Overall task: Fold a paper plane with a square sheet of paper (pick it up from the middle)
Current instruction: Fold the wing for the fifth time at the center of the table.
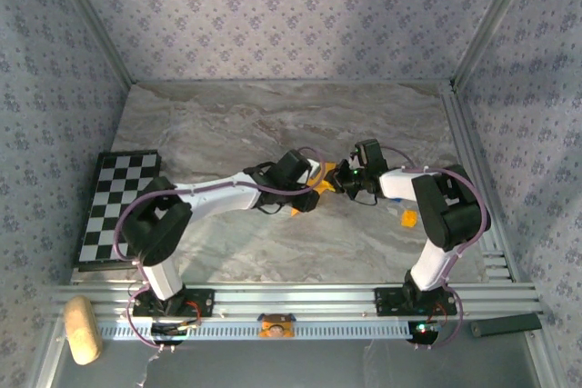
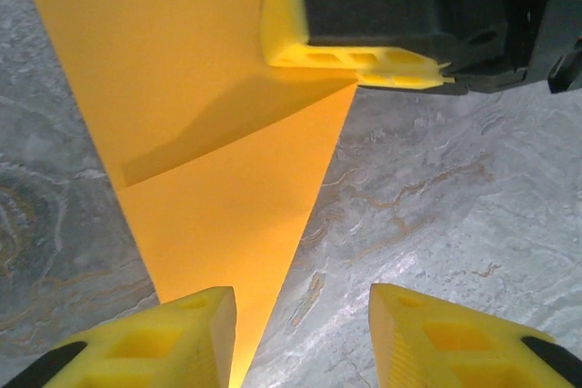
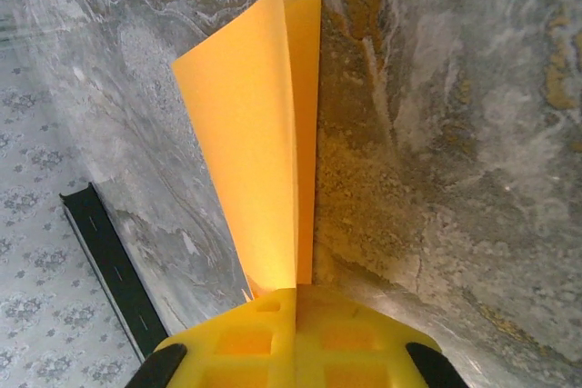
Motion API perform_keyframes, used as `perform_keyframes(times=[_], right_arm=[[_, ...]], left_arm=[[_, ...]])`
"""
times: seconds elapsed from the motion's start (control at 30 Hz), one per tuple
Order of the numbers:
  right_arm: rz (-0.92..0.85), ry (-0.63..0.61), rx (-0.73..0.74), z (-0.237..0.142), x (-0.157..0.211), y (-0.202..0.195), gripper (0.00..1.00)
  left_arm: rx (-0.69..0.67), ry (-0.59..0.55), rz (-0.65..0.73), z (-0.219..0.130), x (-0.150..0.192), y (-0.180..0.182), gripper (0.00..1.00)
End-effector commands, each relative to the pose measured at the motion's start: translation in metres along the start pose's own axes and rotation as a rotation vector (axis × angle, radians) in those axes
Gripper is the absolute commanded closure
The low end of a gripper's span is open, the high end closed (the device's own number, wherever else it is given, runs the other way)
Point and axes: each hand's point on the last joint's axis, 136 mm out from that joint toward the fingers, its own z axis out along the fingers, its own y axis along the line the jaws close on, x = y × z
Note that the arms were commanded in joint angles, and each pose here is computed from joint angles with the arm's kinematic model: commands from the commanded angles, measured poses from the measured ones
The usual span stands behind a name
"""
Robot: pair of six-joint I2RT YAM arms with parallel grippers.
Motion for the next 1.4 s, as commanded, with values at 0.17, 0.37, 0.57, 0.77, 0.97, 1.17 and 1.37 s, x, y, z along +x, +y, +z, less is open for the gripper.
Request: perform_keyframes(times=[0.17,0.37,0.57,0.77,0.97,1.17,1.37], right_arm=[[-0.010,-0.015,-0.054,-0.010,-0.005,0.025,0.99],[-0.015,-0.005,-0.065,-0.009,-0.004,0.029,0.97],[-0.016,0.001,-0.066,-0.009,-0.002,0.030,0.97],[-0.014,0.004,-0.066,-0.009,-0.002,0.030,0.97],[-0.013,0.005,-0.064,-0.008,-0.001,0.029,0.97],[-0.015,0.002,-0.065,-0.009,-0.002,0.030,0.97],[-0.013,0.004,-0.064,-0.009,-0.001,0.029,0.97]], left_arm=[[-0.096,0.032,0.072,0.013,0.005,0.004,0.58],[-0.141,0.044,0.100,0.019,0.008,0.006,0.58],[-0.179,0.052,0.132,0.025,0.010,0.006,0.59],[-0.239,0.065,0.159,0.030,0.015,0.010,0.60],[-0.290,0.054,0.156,0.028,0.016,0.016,0.62],[-0.325,0.048,0.184,0.028,0.017,0.018,0.69],[-0.335,0.044,0.190,0.028,0.018,0.018,0.77]])
